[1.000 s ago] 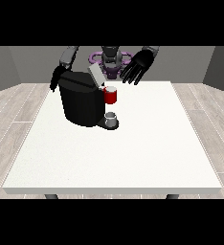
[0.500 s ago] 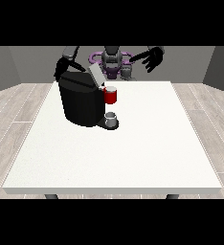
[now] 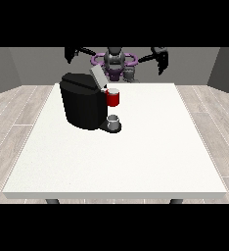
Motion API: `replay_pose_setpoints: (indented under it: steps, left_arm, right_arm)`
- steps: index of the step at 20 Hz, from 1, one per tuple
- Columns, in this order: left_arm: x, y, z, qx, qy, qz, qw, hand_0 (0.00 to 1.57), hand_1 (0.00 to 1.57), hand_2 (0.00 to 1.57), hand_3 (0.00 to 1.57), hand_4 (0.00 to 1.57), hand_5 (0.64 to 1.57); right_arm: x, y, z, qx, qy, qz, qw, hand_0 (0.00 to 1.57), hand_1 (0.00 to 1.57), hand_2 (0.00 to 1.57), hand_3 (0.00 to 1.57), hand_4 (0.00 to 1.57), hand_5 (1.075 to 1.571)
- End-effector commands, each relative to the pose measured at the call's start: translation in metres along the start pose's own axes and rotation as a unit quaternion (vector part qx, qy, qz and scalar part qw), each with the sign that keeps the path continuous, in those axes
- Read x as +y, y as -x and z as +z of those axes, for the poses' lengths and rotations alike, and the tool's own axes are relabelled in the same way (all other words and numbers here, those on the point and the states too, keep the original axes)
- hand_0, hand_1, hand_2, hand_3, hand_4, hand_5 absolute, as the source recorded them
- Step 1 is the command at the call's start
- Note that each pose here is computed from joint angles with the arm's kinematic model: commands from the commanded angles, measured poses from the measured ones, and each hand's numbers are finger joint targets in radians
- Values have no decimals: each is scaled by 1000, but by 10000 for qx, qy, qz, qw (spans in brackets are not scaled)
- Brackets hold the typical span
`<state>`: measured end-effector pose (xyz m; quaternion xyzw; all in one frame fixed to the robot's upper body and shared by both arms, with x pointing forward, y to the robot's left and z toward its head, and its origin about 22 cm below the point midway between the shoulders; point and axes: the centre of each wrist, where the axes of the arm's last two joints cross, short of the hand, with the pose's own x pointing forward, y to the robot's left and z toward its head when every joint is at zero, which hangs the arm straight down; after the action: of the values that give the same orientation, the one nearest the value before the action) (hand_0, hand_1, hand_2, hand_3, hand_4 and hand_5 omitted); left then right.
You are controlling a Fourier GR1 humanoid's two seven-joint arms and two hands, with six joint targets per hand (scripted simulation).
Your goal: Insert the coffee pod into the coffee machine and close the lid
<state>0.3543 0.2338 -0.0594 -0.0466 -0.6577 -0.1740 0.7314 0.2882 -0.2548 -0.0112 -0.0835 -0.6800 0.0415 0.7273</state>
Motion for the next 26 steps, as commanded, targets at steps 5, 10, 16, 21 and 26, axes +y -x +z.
replay_pose_setpoints:
  steps: [5, 10, 16, 21, 26]
  left_arm:
    - [-11, -9, 4, -32, -40, 463, 9989, 0, 0, 0, 0, 368, 1571]
    - [-14, -22, 10, -279, 62, 424, 9987, 0, 0, 0, 0, 360, 1571]
    - [-11, -39, 13, -733, -5, 236, 9970, 0, 0, 0, 0, 382, 1571]
    - [-20, -47, 30, -605, 142, 209, 9979, 0, 0, 0, 0, 342, 1571]
    - [2, -61, 36, -1232, -253, 78, 9920, 0, 0, 0, 0, 354, 1571]
  right_arm:
    - [-31, -29, -25, -216, -98, 304, 9993, 0, 0, 0, 0, 0, 1571]
    - [-26, -49, -46, 66, 0, 35, 10000, 0, 0, 0, 0, 108, 1571]
    - [-39, -64, -66, -130, 203, -654, 9976, 0, 0, 0, 0, 92, 1571]
    - [-32, -50, -70, 177, 189, -719, 9971, 0, 0, 0, 0, 149, 1571]
    - [-13, -85, -87, -222, -133, -582, 9980, 0, 0, 0, 0, 0, 1571]
